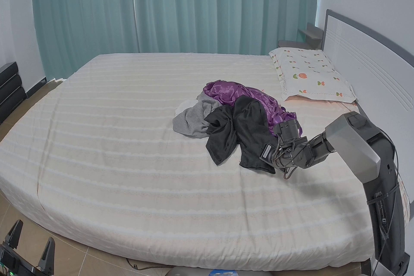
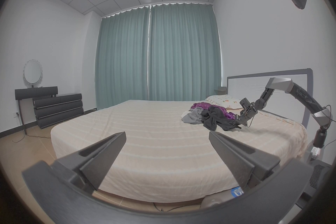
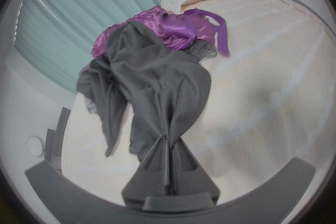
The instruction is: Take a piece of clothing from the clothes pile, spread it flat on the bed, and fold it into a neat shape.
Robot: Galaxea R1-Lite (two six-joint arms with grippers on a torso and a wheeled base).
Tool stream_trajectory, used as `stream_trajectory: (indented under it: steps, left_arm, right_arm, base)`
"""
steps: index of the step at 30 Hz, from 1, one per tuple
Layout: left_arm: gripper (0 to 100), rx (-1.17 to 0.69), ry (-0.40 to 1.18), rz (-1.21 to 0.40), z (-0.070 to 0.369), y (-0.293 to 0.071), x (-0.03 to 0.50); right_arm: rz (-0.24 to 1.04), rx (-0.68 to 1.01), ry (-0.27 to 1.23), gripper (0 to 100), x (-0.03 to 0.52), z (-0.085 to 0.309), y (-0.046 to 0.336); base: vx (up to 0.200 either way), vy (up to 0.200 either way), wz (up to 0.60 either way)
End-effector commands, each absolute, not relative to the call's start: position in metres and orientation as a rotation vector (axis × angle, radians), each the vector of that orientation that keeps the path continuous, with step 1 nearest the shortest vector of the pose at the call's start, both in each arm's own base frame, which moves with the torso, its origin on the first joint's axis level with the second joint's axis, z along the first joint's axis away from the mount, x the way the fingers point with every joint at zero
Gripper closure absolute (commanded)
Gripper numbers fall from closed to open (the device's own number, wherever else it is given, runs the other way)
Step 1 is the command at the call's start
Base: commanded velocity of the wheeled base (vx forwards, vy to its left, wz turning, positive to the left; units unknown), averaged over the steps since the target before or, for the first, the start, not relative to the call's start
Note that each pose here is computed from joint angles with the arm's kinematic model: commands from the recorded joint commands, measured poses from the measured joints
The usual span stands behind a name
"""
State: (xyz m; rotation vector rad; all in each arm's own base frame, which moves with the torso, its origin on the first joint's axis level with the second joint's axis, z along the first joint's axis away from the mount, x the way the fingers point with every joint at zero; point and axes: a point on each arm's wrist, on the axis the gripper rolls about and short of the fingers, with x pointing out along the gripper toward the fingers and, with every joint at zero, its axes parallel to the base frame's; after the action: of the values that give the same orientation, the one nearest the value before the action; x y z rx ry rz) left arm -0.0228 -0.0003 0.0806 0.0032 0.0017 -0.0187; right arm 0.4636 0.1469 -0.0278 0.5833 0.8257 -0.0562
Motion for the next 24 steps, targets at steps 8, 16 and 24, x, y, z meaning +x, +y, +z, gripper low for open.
stream_trajectory:
  steps: [8,16,24]
  left_arm:
    - [0,0.003,0.002,-0.018,0.075,0.0,-0.023]
    - [0,0.003,0.002,-0.018,0.075,0.0,-0.023]
    - [0,0.003,0.002,-0.018,0.075,0.0,-0.023]
  right_arm:
    - [0.096,0.739,0.71,100,0.365,0.06,0.117]
    - [0.233,0.759,0.586,100,0.283,0.106,0.112]
    - [0.421,0.778,0.459,100,0.218,0.158,0.116]
  base:
    - [0.0,0.0,0.0]
    - [0.0,0.0,0.0]
    - [0.0,0.0,0.0]
